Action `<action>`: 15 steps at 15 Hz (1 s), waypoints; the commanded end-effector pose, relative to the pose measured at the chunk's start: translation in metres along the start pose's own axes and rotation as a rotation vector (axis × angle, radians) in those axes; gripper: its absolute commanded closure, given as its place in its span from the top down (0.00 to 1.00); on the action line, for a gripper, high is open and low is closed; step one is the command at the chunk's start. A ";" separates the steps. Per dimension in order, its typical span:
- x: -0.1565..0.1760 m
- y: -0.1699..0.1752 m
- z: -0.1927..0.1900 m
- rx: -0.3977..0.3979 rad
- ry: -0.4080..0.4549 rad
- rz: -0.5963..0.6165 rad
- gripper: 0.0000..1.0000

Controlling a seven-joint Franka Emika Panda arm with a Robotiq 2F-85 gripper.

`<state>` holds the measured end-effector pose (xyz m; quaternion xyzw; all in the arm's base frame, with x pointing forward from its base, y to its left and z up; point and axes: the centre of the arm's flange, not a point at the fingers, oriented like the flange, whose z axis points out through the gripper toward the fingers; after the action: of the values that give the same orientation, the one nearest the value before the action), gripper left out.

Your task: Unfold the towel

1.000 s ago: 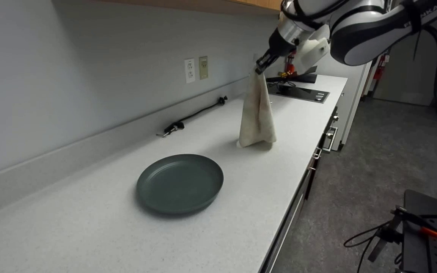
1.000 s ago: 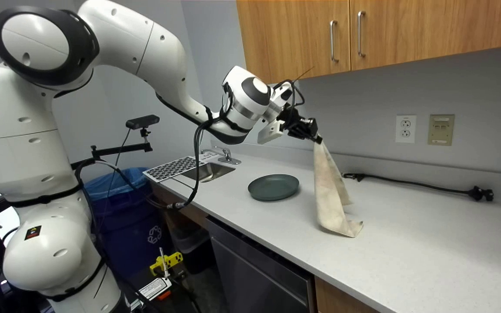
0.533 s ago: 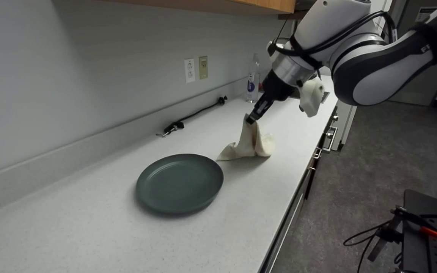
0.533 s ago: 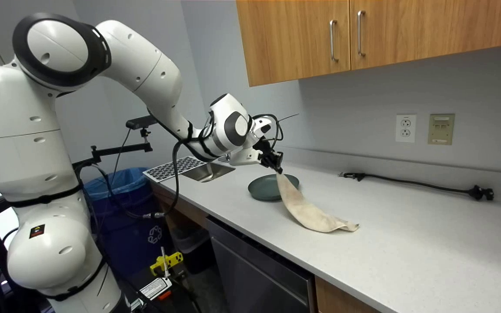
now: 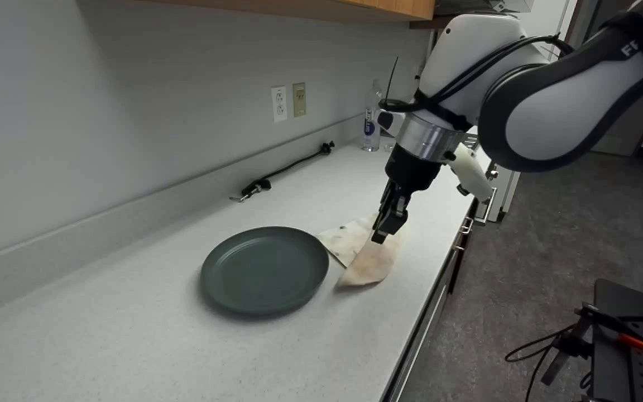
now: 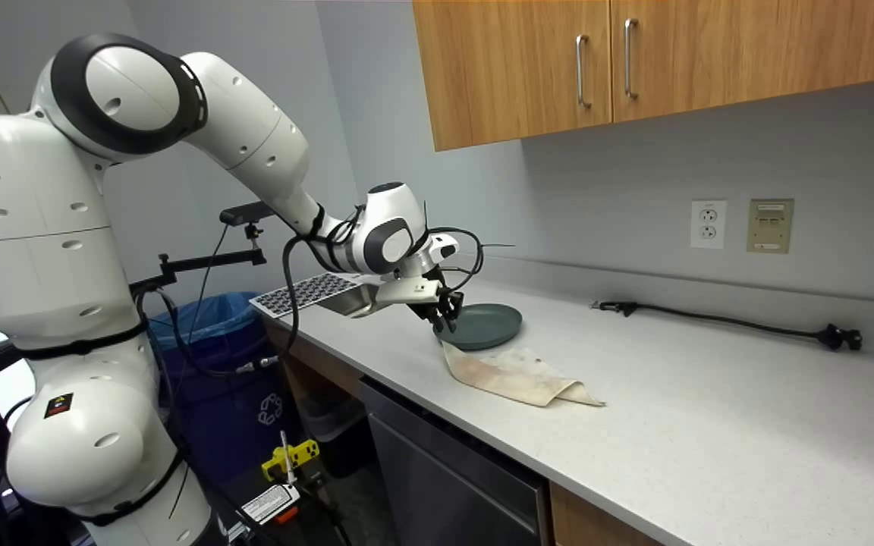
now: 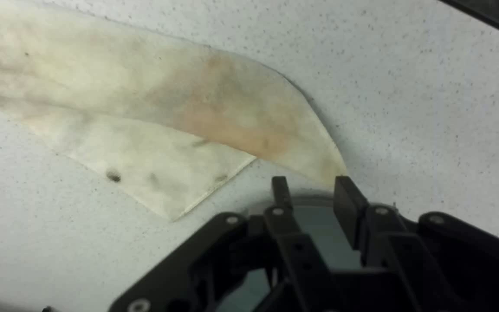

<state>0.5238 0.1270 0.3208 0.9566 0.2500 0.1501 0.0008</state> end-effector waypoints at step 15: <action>-0.051 0.171 0.060 0.041 -0.317 0.152 1.00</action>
<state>0.5534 -0.0198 0.2803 0.9798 0.1965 0.0220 0.0286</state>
